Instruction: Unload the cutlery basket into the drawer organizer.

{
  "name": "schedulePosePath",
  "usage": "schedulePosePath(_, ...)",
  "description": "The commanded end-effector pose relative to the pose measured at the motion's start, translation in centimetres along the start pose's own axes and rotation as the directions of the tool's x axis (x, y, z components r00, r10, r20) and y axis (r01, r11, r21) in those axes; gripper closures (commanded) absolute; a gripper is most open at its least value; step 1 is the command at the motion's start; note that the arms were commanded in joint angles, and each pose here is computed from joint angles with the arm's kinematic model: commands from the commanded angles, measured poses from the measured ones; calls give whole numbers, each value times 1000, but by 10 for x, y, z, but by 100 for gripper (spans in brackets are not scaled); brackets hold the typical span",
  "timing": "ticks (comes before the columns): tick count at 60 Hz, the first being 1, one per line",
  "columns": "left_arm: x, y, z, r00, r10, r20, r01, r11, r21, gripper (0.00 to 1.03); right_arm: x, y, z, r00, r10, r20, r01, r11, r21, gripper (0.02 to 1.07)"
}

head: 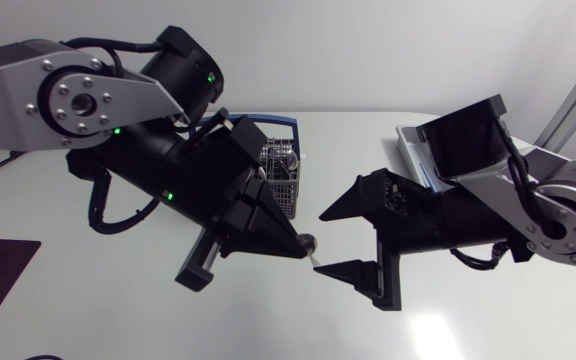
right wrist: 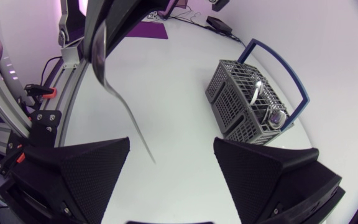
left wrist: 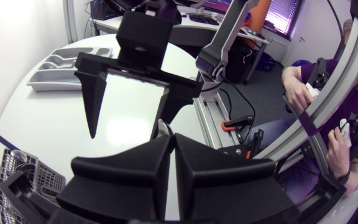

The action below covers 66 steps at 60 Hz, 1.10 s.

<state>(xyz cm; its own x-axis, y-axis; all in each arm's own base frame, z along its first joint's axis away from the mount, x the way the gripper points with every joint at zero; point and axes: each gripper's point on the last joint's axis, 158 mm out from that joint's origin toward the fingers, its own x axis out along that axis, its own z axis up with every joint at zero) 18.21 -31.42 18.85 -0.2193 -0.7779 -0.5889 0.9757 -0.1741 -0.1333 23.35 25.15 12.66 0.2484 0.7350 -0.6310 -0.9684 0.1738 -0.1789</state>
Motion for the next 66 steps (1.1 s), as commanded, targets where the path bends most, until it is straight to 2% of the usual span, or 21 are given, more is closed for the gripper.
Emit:
schedulePosePath(1, 11, -8, -9, 998, -60, -17, 61, 998, 25, 98, -1, 11, -7, 999, 36, -1, -36, 999, -16, 11)
schedulePosePath(12, 14, -8, -11, 995, -94, -28, 95, 995, 26, 98, -5, 25, -6, 994, 109, 30, -109, 994, -10, 18)
schedulePosePath(20, 13, -4, -8, 996, -93, -19, 93, 995, 25, 98, -7, 31, -5, 989, 143, 49, -143, 990, -2, 28)
schedulePosePath(25, 13, -4, -6, 995, -95, -15, 96, 995, 28, 98, -7, 33, -5, 987, 152, 54, -152, 988, 1, 32)
schedulePosePath(35, 13, -2, -4, 995, -95, -13, 96, 995, 28, 98, -7, 39, -1, 983, 175, 64, -175, 985, -2, 47)
schedulePosePath(41, 13, -3, -3, 995, -97, -11, 97, 995, 30, 98, -8, 40, 0, 982, 179, 66, -179, 984, -6, 49)
schedulePosePath(45, 14, -3, -3, 995, -100, -11, 100, 995, 30, 98, -8, 39, 2, 982, 178, 67, -178, 984, -6, 57)
schedulePosePath(49, 13, -4, -2, 995, -103, -5, 103, 994, 29, 98, -8, 39, 4, 982, 178, 70, -177, 984, -11, 61)
schedulePosePath(66, 13, -4, -3, 994, -108, 1, 108, 994, 23, 98, -5, 42, 8, 978, 194, 71, -194, 981, -11, 66)
